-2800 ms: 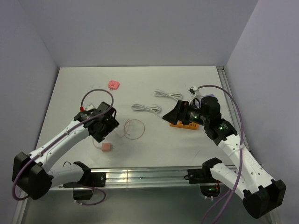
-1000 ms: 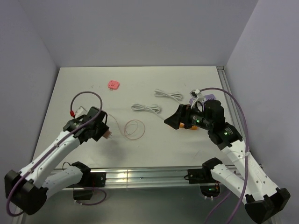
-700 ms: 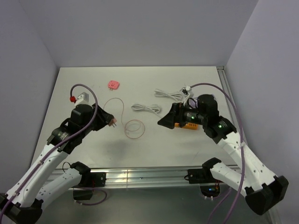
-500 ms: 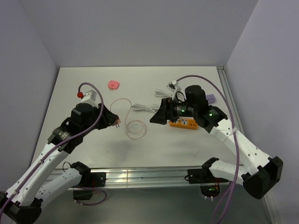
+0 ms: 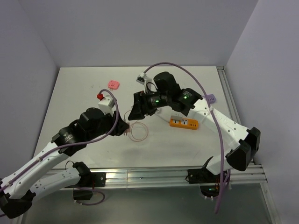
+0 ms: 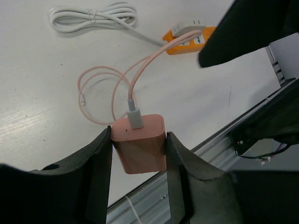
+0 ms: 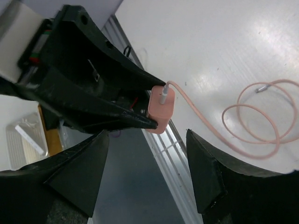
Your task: Insert the plug
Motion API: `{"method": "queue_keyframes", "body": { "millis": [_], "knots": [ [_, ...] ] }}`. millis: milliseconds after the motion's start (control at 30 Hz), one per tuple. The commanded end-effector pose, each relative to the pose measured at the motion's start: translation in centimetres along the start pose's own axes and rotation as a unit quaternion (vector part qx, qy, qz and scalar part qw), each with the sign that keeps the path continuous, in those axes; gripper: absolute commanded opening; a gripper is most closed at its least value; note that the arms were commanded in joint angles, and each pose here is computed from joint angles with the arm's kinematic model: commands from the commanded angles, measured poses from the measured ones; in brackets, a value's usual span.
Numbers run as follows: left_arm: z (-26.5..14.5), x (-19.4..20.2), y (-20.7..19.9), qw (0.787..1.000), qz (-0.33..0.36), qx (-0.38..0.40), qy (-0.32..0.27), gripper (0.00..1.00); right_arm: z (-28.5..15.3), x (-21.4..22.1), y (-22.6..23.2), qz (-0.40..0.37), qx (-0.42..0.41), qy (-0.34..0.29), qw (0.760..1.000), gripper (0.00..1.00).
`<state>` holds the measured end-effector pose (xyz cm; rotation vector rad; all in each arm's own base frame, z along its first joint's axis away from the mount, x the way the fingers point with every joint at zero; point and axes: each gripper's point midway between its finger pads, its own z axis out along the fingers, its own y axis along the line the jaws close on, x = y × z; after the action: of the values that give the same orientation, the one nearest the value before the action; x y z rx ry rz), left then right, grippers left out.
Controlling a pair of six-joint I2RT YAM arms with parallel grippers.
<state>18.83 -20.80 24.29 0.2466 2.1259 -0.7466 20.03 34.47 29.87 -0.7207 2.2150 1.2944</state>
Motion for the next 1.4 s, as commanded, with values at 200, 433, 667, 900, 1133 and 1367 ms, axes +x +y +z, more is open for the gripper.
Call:
{"method": "queue_keyframes", "body": {
  "millis": [200,433,667,900,1133,1367],
  "knots": [
    [-1.3,-3.0,-1.5,0.996,0.058,0.016,-0.071,0.0,1.6,1.9,0.5,0.008,0.024,0.054,0.998,0.73],
    [-2.0,-3.1,-2.6,0.991,0.068,0.056,-0.105,0.0,2.4,1.8,0.6,0.048,0.02,0.056,0.997,0.58],
    [-1.1,-2.5,-2.3,0.992,0.084,0.04,-0.087,0.0,2.2,0.5,1.7,0.056,0.011,0.038,0.998,0.6],
    [-0.7,-2.6,-2.6,0.99,0.092,0.044,-0.095,0.0,2.6,-0.6,2.0,0.06,0.018,0.027,0.998,0.59],
    [-0.7,-2.9,-3.0,0.989,0.1,0.053,-0.099,0.0,3.6,0.6,0.6,0.054,0.051,0.063,0.995,0.59],
    [-0.9,-3.1,-3.3,0.988,0.098,0.058,-0.105,0.0,4.0,1.4,0.5,0.047,0.055,0.087,0.994,0.57]
  ]
}}
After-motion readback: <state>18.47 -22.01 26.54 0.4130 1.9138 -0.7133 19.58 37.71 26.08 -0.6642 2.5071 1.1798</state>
